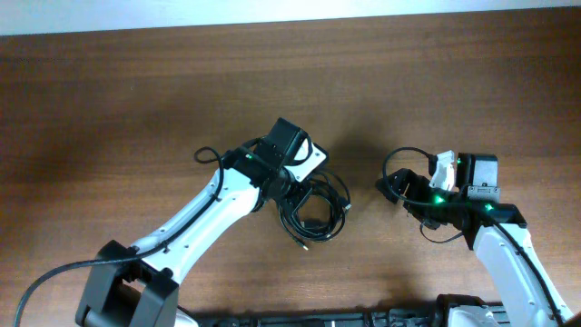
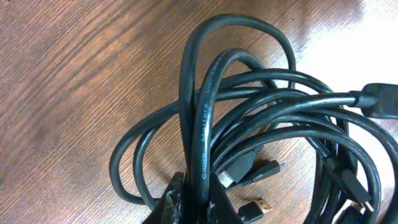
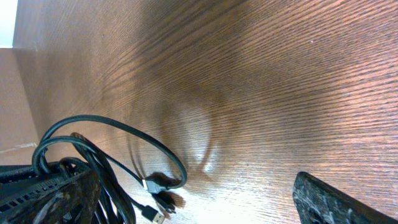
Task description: Untangle cables
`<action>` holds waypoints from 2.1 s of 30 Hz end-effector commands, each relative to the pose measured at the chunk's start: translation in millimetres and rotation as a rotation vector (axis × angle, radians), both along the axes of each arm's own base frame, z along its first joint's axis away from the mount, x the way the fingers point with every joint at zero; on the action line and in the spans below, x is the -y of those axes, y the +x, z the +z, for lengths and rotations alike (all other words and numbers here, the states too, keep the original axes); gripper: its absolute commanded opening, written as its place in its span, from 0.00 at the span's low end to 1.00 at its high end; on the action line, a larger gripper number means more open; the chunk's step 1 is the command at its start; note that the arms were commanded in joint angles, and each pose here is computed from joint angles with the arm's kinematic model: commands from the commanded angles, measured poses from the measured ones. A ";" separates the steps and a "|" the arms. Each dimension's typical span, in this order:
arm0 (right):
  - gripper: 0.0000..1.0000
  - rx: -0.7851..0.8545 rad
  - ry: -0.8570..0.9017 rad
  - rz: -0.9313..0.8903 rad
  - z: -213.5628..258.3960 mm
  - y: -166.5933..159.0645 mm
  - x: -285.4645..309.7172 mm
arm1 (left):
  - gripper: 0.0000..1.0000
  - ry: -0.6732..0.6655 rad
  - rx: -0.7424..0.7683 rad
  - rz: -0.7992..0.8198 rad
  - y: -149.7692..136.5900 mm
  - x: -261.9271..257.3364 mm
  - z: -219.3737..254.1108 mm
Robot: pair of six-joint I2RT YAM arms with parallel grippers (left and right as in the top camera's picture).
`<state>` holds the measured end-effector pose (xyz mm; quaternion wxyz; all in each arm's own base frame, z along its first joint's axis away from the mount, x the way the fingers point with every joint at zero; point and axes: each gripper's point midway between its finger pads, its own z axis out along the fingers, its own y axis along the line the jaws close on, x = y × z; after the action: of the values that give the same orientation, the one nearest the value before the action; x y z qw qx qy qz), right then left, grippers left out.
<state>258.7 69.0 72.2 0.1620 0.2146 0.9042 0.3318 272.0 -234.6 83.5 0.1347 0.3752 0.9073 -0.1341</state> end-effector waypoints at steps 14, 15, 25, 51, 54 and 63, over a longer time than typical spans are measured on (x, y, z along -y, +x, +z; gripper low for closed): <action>0.99 0.286 0.166 0.333 42.2 -3.0 -40.5 | 0.00 -0.133 0.071 -0.174 -1.2 21.0 40.8; 0.99 0.292 0.166 0.336 42.9 -2.5 -40.7 | 0.00 -0.140 0.085 -0.167 1.1 18.8 49.3; 0.99 0.333 0.195 0.357 51.1 -0.5 -44.6 | 0.00 -0.261 0.109 -0.198 -13.9 8.3 97.9; 0.81 0.515 0.428 0.696 92.6 -41.5 -100.6 | 0.00 -0.367 0.173 -0.348 -20.3 38.0 112.5; 0.73 0.495 0.422 0.725 92.1 -43.3 -113.7 | 0.00 -0.393 0.190 -0.299 -12.6 44.4 118.7; 0.04 0.442 0.317 0.681 78.6 -32.2 -125.9 | 0.00 -0.357 0.160 -0.096 3.9 35.9 114.8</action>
<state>220.2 195.7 158.4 0.1966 -0.1680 0.7867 0.5606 271.4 -267.5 186.7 0.2556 0.4236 0.8292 -0.2602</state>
